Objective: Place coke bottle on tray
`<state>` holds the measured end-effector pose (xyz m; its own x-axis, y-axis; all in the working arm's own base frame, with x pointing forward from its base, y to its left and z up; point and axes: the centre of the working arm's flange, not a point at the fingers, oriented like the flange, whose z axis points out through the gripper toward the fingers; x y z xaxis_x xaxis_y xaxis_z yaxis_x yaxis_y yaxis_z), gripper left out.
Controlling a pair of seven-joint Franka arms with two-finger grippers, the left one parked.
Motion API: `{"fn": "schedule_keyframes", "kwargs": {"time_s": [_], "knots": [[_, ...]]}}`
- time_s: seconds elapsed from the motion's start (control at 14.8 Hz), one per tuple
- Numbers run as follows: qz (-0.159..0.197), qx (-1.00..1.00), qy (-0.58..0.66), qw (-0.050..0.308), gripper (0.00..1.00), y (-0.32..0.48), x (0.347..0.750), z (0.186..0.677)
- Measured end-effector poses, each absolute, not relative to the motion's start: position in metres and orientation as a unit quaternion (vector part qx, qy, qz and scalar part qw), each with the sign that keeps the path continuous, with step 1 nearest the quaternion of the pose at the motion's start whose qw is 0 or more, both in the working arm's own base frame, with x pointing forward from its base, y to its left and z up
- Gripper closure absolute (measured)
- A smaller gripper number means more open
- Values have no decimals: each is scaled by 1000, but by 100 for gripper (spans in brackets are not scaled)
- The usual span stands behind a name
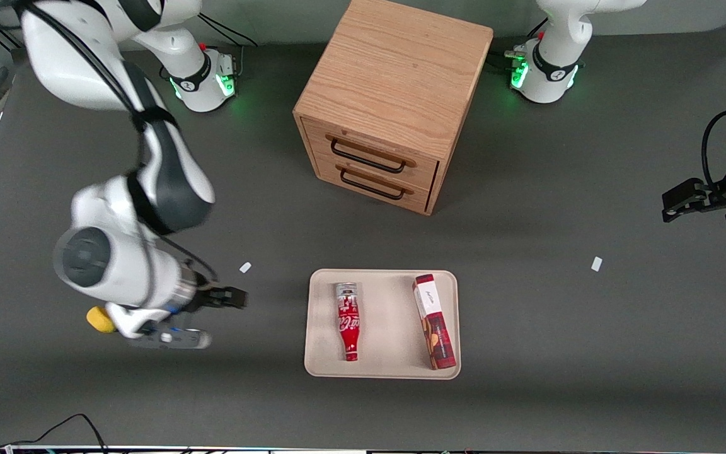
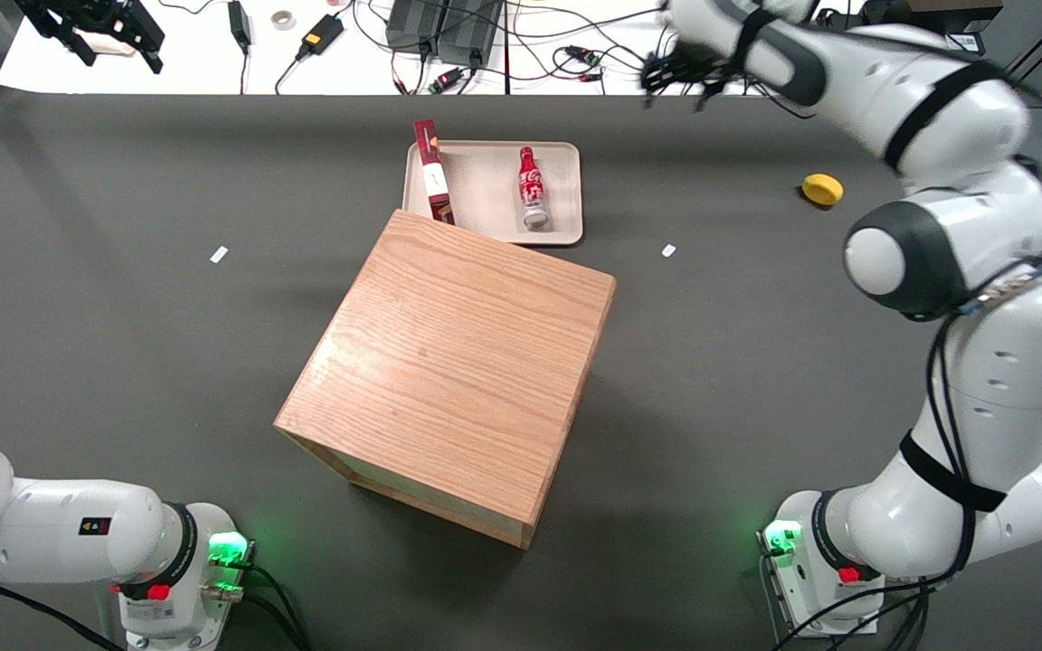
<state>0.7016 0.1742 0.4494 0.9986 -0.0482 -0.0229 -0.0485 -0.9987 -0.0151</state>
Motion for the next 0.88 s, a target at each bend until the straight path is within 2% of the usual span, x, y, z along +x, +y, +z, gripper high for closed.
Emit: {"fn": "schedule_keyframes", "kwargs": {"time_s": [0.2,0.47,0.68,0.88], "knots": [[-2,-1000,11,-9,0,120,673,506],[-19,-1000,21,-6,0,69,613,566],[-29,-999,32,2,0,40,574,589],[-35,-999,20,11,0,33,552,600]]}}
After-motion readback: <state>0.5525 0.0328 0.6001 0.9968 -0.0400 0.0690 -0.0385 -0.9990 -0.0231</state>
